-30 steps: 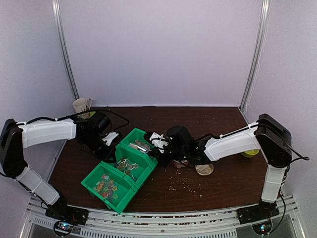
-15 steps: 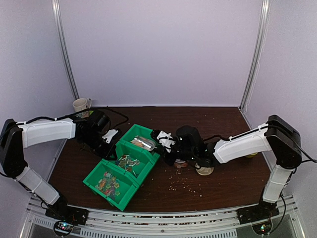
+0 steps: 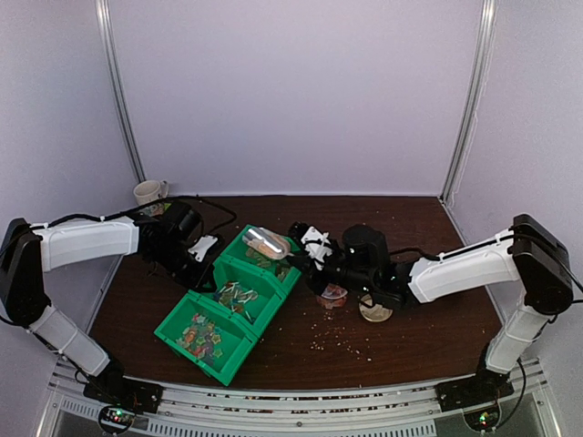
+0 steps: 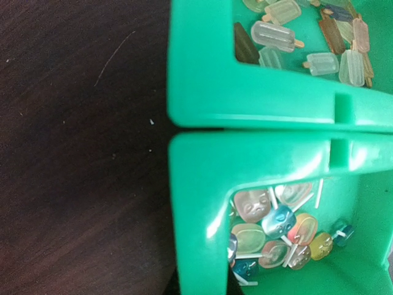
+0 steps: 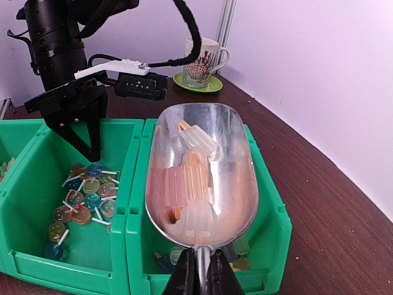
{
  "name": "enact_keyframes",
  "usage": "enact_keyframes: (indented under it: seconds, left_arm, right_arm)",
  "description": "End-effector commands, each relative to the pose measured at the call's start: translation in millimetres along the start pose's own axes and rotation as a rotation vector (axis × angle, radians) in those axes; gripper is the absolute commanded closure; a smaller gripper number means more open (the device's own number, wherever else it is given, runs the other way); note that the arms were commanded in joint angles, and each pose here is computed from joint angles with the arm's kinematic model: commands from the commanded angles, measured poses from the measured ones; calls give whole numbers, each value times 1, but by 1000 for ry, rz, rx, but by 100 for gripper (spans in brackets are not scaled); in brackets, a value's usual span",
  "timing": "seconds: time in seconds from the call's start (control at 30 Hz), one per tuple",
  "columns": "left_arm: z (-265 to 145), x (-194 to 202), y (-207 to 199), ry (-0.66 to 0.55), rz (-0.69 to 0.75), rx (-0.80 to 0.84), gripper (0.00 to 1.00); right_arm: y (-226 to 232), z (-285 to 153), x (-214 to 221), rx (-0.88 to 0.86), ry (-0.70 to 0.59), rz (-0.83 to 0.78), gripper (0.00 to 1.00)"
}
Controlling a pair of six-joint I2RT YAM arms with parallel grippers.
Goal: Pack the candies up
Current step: Scoop the fake candies from the plate, then place the fake candies in the packing box.
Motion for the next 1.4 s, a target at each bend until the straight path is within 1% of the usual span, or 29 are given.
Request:
enact_keyframes:
  seconds: [0.0, 0.1, 0.17, 0.33, 0.73, 0.9, 1.1, 1.27, 1.37]
  left_arm:
    - [-20, -35, -19, -143, 23, 93, 100]
    - [-20, -35, -17, -140, 19, 83, 100]
    - [-19, -34, -15, -135, 14, 69, 100]
    - [-19, -34, -10, -131, 0, 48, 100]
    - [-20, -36, -3, -134, -24, 27, 100]
    - [-22, -36, -1, -138, -29, 22, 100]
    - [-24, -36, 1, -145, -31, 10, 100]
    - [-24, -36, 1, -146, -31, 10, 100]
    - [-25, -37, 1, -148, -31, 9, 100]
  right_arm:
    - [-21, -16, -14, 94, -60, 20, 100]
    - [-26, -27, -14, 114, -42, 19, 100]
    - [-30, -36, -12, 133, 2, 13, 100]
    - [-39, -68, 3, 188, 135, 11, 100]
    - [-35, -136, 45, 269, 442, 119, 100]
    - [-32, -149, 55, 274, 559, 137, 100]
    - [-31, -154, 60, 274, 663, 156, 100]
    - [-23, -155, 64, 240, 719, 139, 100]
    - [-19, -156, 63, 224, 729, 122, 100]
Point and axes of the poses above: each gripper's point midway between its finger pads, its own z axis out along the fingers, its own y axis along the line the jaws close on, x = y × z, the point moved 3 cm from there along -z, back along the fingers, and after that the axes turned 7 degrees about -z, right-handed, at the moved point
